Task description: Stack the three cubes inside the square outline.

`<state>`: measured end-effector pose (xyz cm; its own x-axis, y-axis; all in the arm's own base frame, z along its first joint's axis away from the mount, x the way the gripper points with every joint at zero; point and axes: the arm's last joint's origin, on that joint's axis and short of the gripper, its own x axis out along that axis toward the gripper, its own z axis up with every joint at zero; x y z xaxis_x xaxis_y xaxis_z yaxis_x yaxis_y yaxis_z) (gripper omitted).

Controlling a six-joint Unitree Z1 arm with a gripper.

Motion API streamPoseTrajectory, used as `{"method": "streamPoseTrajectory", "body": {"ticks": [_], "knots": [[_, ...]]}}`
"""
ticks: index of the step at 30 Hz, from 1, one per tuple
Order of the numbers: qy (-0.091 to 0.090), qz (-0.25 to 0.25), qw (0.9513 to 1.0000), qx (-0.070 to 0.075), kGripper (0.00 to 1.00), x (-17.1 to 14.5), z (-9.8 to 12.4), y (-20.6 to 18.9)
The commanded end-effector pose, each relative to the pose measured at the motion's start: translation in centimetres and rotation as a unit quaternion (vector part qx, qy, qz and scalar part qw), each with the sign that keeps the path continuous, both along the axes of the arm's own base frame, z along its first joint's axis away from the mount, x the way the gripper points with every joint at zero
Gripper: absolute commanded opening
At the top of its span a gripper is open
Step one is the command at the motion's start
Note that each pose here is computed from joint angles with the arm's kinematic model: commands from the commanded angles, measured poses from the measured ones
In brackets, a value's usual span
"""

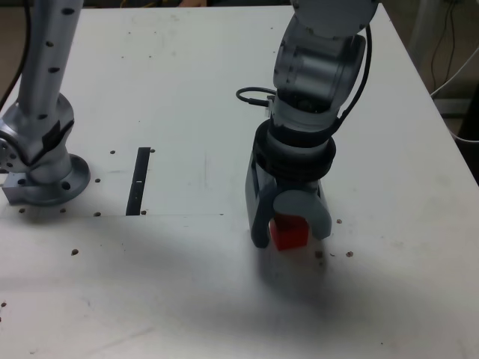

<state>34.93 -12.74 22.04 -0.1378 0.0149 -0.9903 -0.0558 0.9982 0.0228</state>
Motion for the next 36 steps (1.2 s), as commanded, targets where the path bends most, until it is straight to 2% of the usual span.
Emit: {"method": "streamPoseTrajectory", "body": {"ticks": [1,10,13,21,28,36], "knots": [[0.005,0.0,1.0,0.003,0.55,0.1,-0.2,0.1],[-0.001,0.0,1.0,0.004,0.29,0.4,-0.2,0.1],[-0.005,0.0,1.0,0.004,0.25,0.4,-0.1,0.1],[-0.015,-0.026,0.9995,0.002,0.22,-0.1,1.6,1.6],[-0.022,-0.058,0.9977,0.028,0.22,-0.7,3.4,4.2],[-0.006,-0.065,0.9968,0.047,0.22,-0.2,2.7,6.0]]}}
